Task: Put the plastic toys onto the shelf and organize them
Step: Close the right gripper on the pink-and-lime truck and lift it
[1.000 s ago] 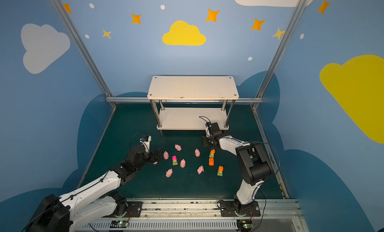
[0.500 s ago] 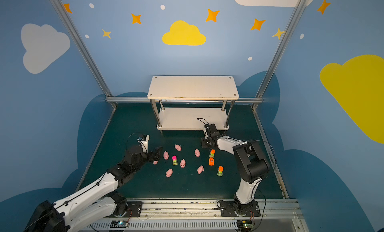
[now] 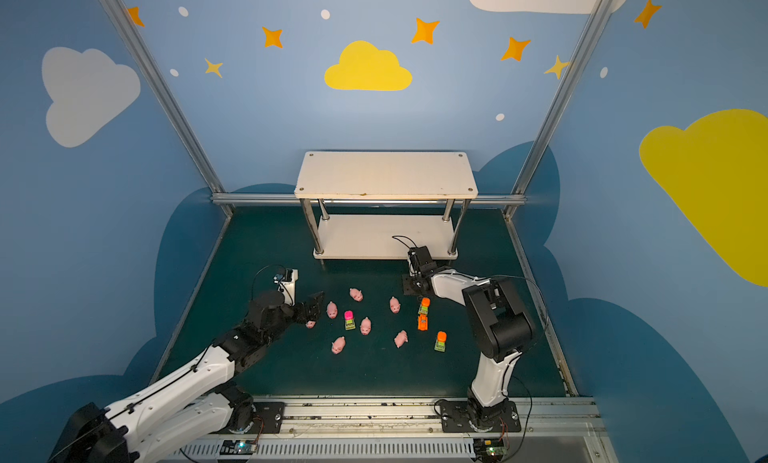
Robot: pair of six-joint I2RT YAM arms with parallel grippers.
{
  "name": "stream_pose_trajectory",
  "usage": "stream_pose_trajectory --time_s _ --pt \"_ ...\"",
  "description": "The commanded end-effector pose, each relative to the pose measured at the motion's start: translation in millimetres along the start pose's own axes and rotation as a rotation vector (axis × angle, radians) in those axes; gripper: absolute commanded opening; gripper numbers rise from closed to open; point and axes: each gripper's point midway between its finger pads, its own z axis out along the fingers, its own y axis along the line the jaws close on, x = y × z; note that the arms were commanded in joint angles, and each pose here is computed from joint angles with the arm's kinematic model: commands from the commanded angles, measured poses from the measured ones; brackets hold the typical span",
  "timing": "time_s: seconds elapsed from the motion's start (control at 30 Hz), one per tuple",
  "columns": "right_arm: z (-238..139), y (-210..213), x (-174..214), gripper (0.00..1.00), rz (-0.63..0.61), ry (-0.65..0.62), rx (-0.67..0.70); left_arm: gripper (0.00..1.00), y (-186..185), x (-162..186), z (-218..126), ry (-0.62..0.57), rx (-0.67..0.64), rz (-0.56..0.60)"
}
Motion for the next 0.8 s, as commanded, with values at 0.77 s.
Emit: stream_pose_trajectory --time_s 0.77 --pt "-45.9 13.4 18.8 0.26 0.009 0.011 0.030 1.00 -15.4 -16.7 -20.4 -0.044 0.087 -0.047"
